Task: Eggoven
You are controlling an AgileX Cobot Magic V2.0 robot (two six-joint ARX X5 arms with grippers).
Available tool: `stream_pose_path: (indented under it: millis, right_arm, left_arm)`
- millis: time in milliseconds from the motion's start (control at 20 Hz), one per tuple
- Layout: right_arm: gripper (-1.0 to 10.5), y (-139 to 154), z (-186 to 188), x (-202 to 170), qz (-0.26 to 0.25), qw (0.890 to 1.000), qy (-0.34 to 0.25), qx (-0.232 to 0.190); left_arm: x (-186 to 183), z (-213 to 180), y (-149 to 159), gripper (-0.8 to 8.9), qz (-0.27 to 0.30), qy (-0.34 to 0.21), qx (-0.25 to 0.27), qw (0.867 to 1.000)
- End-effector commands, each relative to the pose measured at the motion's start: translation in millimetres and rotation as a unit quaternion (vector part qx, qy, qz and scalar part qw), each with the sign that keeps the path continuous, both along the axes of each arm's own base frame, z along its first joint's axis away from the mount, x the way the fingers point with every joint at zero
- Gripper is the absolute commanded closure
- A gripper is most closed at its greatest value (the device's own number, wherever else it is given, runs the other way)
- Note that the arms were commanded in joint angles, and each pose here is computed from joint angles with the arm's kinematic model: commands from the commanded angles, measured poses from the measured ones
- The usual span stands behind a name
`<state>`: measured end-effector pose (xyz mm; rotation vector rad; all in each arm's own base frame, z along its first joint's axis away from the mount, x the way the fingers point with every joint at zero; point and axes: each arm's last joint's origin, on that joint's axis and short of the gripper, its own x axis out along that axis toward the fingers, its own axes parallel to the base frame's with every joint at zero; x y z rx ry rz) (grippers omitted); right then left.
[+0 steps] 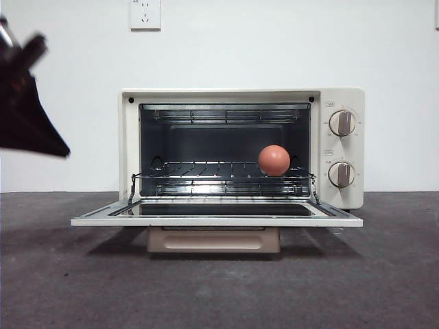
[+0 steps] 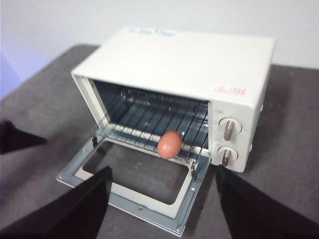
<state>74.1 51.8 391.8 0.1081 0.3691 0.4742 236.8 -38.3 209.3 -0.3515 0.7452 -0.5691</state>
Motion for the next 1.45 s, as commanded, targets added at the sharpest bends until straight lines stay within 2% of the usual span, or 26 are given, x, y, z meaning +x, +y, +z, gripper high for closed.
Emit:
stream_pose_path:
  millis: [50,200,450,900,1150,1450]
  right_arm:
    - [6.1,-5.8,4.0,-8.5,0.002,1.0,-0.012,0.013]
    - [6.1,-9.4,3.2,-13.2,0.001,1.0,-0.01,0.014]
    - [6.1,-9.2,1.6,-12.9,0.001,1.0,-0.002,0.009]
    - [6.1,-10.0,1.6,-12.6,-0.014,1.0,-0.002,0.011]
    - [6.1,-10.1,1.6,-12.5,-0.017,1.0,-0.002,0.011]
    - [6.1,-10.1,1.5,-12.6,-0.017,1.0,-0.001,0.011]
  left_arm:
    - [16.7,-19.7,-0.8,8.07,-0.007,0.019,-0.01,1.0]
    - [30.7,-46.0,-2.2,8.07,-0.003,0.052,-0.016,0.998]
    - [43.0,-74.7,-6.6,8.07,-0.012,0.077,-0.029,0.997]
    - [47.5,-95.1,-20.1,8.07,-0.057,0.094,-0.058,0.992]
    - [50.7,-87.3,-23.1,8.07,-0.091,0.089,-0.129,0.983]
    - [65.8,-66.2,-18.5,8.07,-0.068,0.04,-0.203,0.976]
